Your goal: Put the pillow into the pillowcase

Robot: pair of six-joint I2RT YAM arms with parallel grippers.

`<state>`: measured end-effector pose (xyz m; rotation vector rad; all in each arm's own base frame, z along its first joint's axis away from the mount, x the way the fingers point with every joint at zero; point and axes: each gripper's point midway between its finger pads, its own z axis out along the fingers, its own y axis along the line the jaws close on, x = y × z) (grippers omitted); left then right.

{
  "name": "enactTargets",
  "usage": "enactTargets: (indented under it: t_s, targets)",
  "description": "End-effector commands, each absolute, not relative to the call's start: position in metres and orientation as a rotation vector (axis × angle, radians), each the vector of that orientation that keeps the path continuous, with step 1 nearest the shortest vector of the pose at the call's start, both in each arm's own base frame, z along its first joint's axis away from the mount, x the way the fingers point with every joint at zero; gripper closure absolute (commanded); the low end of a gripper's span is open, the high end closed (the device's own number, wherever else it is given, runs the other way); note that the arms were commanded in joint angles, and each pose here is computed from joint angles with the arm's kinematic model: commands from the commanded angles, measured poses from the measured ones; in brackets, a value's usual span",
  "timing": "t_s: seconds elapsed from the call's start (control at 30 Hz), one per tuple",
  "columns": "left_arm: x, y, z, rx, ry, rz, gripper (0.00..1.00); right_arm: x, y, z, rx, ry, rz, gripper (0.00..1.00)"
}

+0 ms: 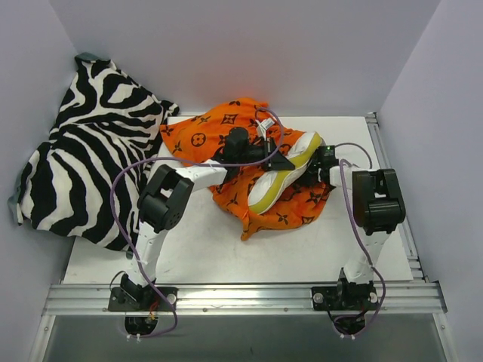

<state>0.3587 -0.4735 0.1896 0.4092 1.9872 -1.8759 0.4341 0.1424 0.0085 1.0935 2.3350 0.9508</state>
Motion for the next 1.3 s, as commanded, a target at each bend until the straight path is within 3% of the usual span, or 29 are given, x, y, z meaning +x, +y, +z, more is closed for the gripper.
enactTargets:
  t_s: [0.0, 0.2, 0.37, 0.57, 0.6, 0.77, 0.8, 0.83, 1.03, 1.27]
  targets:
    - [0.355, -0.464, 0.206, 0.416, 1.989, -1.83, 1.0, 0.368, 0.082, -0.012, 1.017, 2.646, 0.455, 1.0]
    - [0.38, -0.45, 0.184, 0.321, 2.07, -1.677, 1.0, 0.314, 0.001, -0.001, 1.019, 2.826, 0.191, 1.0]
    - [0.382, -0.45, 0.179, 0.344, 2.076, -1.643, 1.0, 0.29, -0.028, 0.013, 0.815, 2.884, 0.145, 1.0]
    - [0.364, -0.457, 0.15, 0.4, 2.134, -1.649, 1.0, 0.305, 0.025, 0.042, 0.616, 2.801, 0.563, 0.78]
    - [0.363, -0.457, 0.147, 0.398, 2.137, -1.66, 1.0, 0.311, 0.029, 0.048, 0.63, 2.767, 0.58, 0.68]
    - [0.359, -0.46, 0.148, 0.299, 2.116, -1.831, 1.0, 0.335, 0.069, 0.084, 0.628, 2.576, 0.7, 0.5]
    - [0.356, -0.463, 0.154, 0.322, 2.084, -1.854, 1.0, 0.343, 0.071, 0.083, 0.635, 2.534, 0.679, 0.41]
    - [0.356, -0.464, 0.158, 0.319, 2.077, -1.866, 1.0, 0.349, 0.075, 0.082, 0.682, 2.509, 0.688, 0.37]
    - [0.353, -0.466, 0.175, 0.332, 2.039, -1.917, 1.0, 0.369, 0.073, 0.035, 0.878, 2.575, 0.525, 0.36]
    - [0.351, -0.465, 0.187, 0.35, 2.015, -1.93, 1.0, 0.387, 0.073, 0.026, 0.867, 2.57, 0.51, 0.35]
